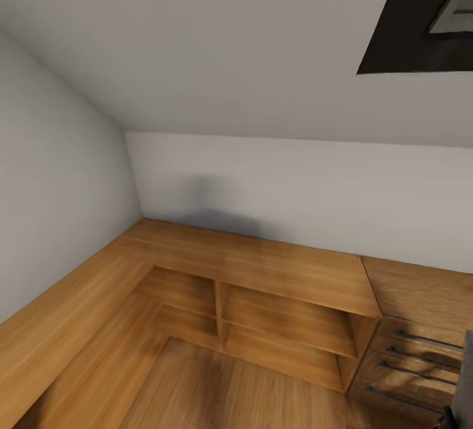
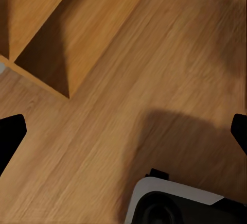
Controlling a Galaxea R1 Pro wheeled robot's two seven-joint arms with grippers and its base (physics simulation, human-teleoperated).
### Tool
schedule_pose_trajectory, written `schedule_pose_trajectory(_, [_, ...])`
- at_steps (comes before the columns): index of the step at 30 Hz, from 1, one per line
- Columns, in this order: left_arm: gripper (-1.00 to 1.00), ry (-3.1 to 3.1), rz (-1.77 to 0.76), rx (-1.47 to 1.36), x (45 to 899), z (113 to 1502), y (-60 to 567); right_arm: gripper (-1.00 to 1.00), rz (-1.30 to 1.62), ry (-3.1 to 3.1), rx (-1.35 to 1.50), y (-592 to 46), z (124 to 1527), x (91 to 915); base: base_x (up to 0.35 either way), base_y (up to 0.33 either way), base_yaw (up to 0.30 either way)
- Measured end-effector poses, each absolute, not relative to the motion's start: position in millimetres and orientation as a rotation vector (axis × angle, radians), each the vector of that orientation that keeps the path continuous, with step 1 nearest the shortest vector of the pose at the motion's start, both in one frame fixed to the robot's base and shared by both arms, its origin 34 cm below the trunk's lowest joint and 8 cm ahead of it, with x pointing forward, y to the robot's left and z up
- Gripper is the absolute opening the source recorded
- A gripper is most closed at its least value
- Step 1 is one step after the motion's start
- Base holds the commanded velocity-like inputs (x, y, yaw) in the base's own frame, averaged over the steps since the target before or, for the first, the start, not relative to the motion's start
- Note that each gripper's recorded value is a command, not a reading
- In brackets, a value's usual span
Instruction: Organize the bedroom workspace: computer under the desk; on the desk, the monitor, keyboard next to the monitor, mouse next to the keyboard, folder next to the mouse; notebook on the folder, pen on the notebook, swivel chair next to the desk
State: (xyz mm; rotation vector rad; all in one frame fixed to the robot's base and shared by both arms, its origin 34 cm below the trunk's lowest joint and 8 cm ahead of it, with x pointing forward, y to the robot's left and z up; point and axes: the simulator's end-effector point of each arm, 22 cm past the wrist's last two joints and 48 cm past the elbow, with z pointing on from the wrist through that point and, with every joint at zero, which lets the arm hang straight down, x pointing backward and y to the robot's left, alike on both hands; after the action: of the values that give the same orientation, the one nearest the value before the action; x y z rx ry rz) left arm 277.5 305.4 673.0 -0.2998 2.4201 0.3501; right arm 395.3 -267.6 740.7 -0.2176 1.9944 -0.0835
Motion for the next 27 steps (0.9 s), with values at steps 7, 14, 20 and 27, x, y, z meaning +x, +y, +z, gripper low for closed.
schedule_pose_trajectory(7, [1.00, 2.417, 0.349, -0.301, 278.6, 673.6, 305.4, 1.00, -0.084, 1.991, -0.219, -268.1, 741.7, 396.2, 0.001, 0.001, -0.276])
schedule_pose_trajectory(14, [1.00, 2.411, 0.348, -0.301, 280.1, 674.4, 305.4, 1.00, -0.085, 1.987, -0.218, -268.3, 742.8, 397.1, 0.023, 0.123, -0.278])
schedule_pose_trajectory(20, [1.00, 2.407, 0.347, -0.301, 281.4, 675.1, 305.3, 1.00, -0.086, 1.983, -0.218, -268.3, 743.9, 398.1, 0.076, 0.276, -0.278])
schedule_pose_trajectory(27, [1.00, 2.404, 0.346, -0.303, 282.7, 675.7, 305.4, 1.00, -0.087, 1.979, -0.216, -268.5, 745.1, 399.2, 0.024, 0.093, -0.278])
